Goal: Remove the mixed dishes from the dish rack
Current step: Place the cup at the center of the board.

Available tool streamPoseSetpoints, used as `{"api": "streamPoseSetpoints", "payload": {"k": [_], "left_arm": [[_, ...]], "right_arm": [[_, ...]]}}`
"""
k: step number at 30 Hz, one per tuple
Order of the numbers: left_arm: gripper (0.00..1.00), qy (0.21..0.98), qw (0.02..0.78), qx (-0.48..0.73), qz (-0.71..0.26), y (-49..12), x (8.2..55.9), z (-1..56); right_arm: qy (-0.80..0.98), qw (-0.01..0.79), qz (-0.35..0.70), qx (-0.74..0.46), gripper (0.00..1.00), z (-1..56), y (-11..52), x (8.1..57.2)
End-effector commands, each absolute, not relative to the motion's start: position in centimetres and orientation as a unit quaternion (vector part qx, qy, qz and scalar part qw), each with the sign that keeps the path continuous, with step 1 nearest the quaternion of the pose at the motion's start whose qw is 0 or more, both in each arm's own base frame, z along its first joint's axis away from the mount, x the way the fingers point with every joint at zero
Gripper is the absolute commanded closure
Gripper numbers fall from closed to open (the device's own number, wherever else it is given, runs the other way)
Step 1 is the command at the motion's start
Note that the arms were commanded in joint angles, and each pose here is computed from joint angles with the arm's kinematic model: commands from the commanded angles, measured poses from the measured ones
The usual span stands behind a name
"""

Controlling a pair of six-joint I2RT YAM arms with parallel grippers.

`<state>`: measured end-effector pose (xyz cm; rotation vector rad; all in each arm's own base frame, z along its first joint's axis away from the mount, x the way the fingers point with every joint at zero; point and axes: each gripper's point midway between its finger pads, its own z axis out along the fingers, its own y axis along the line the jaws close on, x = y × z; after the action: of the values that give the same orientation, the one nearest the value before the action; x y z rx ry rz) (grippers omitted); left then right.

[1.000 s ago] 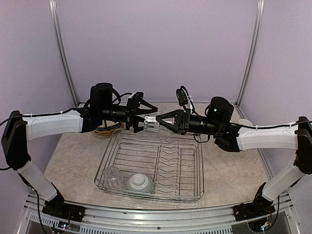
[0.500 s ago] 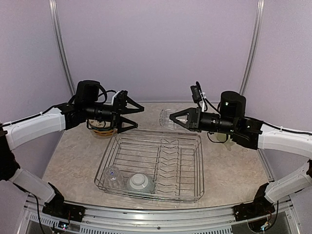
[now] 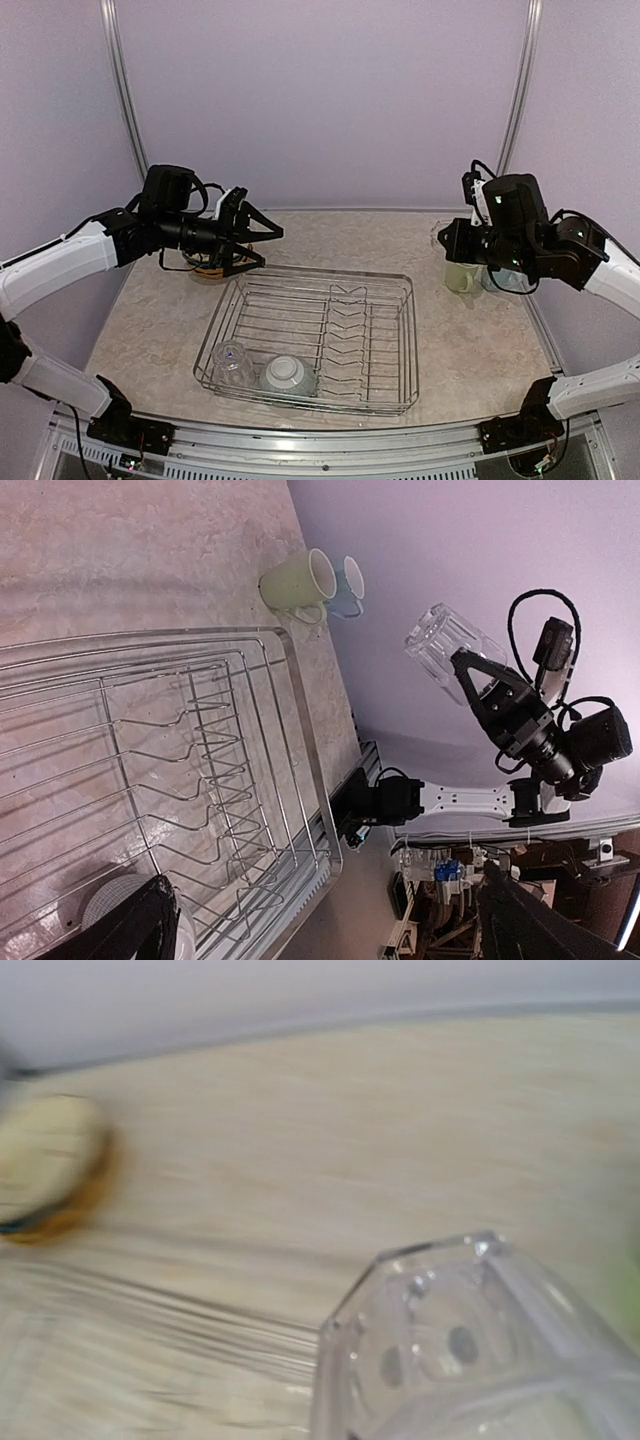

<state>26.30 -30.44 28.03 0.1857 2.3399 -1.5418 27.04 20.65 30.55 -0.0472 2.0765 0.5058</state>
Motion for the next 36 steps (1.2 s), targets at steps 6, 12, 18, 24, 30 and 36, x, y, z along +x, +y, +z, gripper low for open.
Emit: {"api": "streamPoseSetpoints", "payload": {"k": [6,12,18,24,30,36], "left_arm": [[0.01,0.833,0.184,0.071,-0.517,-29.4,26.3,28.2],[0.01,0.835,0.181,0.069,-0.516,-29.5,26.2,27.9],[0.01,0.840,0.180,0.070,-0.507,-29.2,25.9,27.6],[0.01,0.855,0.179,0.064,-0.482,-28.4,25.8,26.8],[0.01,0.878,0.172,0.050,-0.443,-27.3,25.6,25.5],[0.01,0.900,0.172,0.057,-0.397,-26.8,25.3,24.3]], "right_arm": [[0.887,0.453,-0.082,0.032,1.00,26.7,9.6,26.7],[0.900,0.427,-0.059,0.061,1.00,23.4,6.3,27.8],[0.928,0.359,-0.007,0.103,1.00,18.0,3.4,28.6],[0.942,0.298,-0.007,0.157,1.00,14.5,0.7,29.6],[0.942,0.264,0.000,0.205,1.00,11.1,-0.2,29.8],[0.941,0.214,-0.041,0.257,1.00,8.1,-1.5,28.5]]}}
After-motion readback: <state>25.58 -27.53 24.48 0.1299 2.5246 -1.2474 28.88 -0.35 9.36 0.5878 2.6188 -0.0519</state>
